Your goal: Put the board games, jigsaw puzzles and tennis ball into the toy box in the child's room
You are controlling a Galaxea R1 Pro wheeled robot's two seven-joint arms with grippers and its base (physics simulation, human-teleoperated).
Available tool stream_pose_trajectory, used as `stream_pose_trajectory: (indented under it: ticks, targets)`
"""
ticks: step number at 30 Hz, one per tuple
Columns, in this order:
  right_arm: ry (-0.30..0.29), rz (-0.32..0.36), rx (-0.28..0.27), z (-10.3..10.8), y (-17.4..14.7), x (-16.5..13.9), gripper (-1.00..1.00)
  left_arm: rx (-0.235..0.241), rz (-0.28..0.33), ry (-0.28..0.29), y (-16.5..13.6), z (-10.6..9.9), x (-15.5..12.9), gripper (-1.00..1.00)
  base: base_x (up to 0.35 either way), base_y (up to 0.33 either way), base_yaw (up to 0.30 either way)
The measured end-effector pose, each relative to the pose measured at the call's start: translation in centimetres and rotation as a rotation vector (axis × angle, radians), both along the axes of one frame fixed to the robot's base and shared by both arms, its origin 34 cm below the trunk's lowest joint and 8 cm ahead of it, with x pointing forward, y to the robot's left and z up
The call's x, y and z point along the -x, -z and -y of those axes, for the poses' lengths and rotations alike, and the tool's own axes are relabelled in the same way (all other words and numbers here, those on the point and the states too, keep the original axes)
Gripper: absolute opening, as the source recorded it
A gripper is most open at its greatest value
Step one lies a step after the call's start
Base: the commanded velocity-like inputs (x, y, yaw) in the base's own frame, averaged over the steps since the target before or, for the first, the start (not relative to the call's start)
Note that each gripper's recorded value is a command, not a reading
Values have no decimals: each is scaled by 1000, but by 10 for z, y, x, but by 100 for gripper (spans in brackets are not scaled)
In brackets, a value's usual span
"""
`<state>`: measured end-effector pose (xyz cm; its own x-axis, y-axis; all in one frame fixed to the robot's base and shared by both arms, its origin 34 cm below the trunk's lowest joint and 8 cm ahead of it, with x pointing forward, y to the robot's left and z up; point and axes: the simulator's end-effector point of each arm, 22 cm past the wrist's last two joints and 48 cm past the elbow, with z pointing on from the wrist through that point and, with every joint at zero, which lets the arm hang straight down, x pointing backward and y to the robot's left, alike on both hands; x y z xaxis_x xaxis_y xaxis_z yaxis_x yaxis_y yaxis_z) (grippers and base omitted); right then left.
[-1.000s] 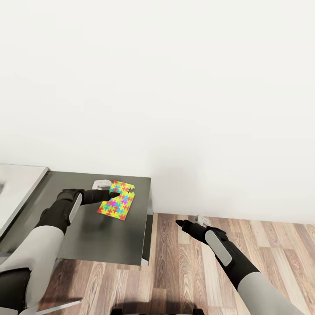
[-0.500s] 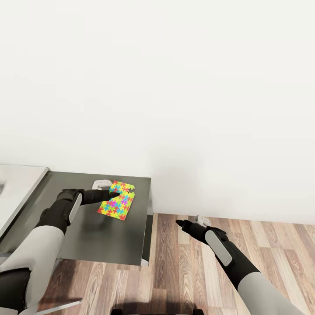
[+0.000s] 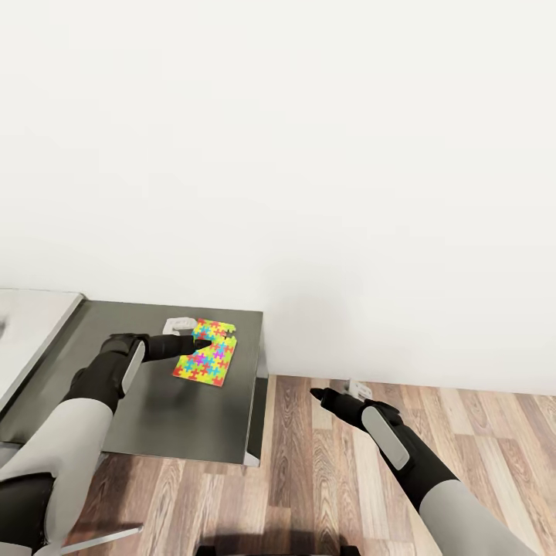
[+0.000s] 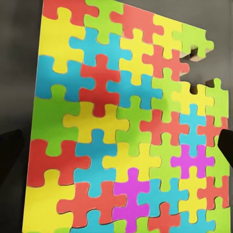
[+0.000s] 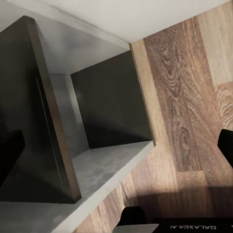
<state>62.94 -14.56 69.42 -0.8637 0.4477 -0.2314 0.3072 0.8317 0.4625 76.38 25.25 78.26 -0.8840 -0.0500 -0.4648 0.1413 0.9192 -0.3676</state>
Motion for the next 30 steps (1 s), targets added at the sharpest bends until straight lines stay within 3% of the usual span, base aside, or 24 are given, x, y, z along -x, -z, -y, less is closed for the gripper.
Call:
stream_pose_trajectory:
  ticks: [30]
  targets:
    - [0, 8, 1, 0, -4, -3, 100, 3, 7, 1, -5, 0, 0, 100, 0, -41, -48]
